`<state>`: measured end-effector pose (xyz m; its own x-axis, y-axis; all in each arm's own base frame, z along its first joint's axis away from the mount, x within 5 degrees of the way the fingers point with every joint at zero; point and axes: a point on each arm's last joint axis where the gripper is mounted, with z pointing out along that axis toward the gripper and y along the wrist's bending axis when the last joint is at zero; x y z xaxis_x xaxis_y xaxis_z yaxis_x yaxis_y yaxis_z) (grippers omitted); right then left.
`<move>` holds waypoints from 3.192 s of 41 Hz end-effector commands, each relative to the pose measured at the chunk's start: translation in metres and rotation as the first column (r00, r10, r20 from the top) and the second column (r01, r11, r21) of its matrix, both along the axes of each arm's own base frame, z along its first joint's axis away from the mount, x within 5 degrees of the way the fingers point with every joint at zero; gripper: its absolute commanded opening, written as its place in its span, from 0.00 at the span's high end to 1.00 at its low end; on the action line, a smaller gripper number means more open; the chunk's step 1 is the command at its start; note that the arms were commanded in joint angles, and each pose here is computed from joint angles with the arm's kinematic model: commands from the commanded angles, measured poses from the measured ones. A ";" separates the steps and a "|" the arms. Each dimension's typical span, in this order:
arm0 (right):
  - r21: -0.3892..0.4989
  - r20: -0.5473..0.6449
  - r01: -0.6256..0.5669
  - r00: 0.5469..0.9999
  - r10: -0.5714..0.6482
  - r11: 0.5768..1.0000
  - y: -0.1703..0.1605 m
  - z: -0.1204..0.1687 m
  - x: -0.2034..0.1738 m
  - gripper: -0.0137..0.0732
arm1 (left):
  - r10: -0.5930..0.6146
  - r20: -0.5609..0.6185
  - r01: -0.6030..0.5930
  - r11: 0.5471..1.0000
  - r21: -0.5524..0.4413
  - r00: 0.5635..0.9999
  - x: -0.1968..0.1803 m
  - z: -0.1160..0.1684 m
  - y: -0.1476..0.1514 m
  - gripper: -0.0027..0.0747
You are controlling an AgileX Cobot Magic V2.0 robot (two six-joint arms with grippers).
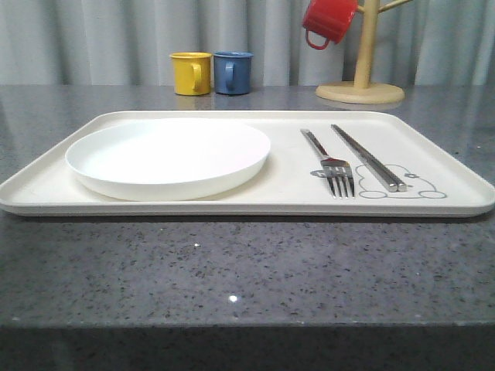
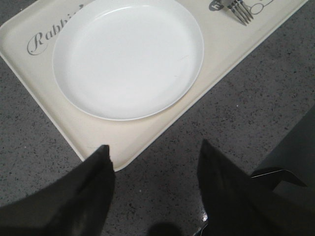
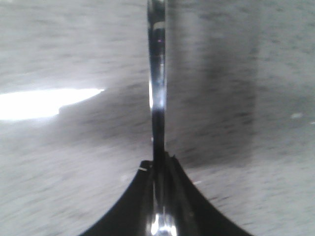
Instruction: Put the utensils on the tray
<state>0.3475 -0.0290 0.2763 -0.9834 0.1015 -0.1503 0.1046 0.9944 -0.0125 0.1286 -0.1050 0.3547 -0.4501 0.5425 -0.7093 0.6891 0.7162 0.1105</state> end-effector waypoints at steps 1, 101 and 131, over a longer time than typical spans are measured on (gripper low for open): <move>0.057 0.093 -0.060 0.994 0.055 0.997 0.026 0.037 -0.013 0.82 | 0.000 0.067 0.005 0.997 -0.071 0.998 0.001 0.014 -0.003 0.49; 0.035 0.544 -0.450 0.758 0.360 0.892 0.078 0.070 -0.229 0.55 | 0.000 0.068 0.005 0.997 -0.072 0.998 0.002 0.014 -0.003 0.49; -0.005 0.757 -0.453 0.581 0.299 0.891 0.052 0.074 -0.306 0.84 | 0.001 0.108 0.011 0.994 -0.105 0.994 0.004 0.018 -0.005 0.80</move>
<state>0.0377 0.0220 0.3388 -0.5802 -0.1672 -0.7971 -0.3763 0.9230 0.0804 0.1309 -0.1072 0.3581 -0.4207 0.5196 -0.7436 0.6862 0.7185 0.1139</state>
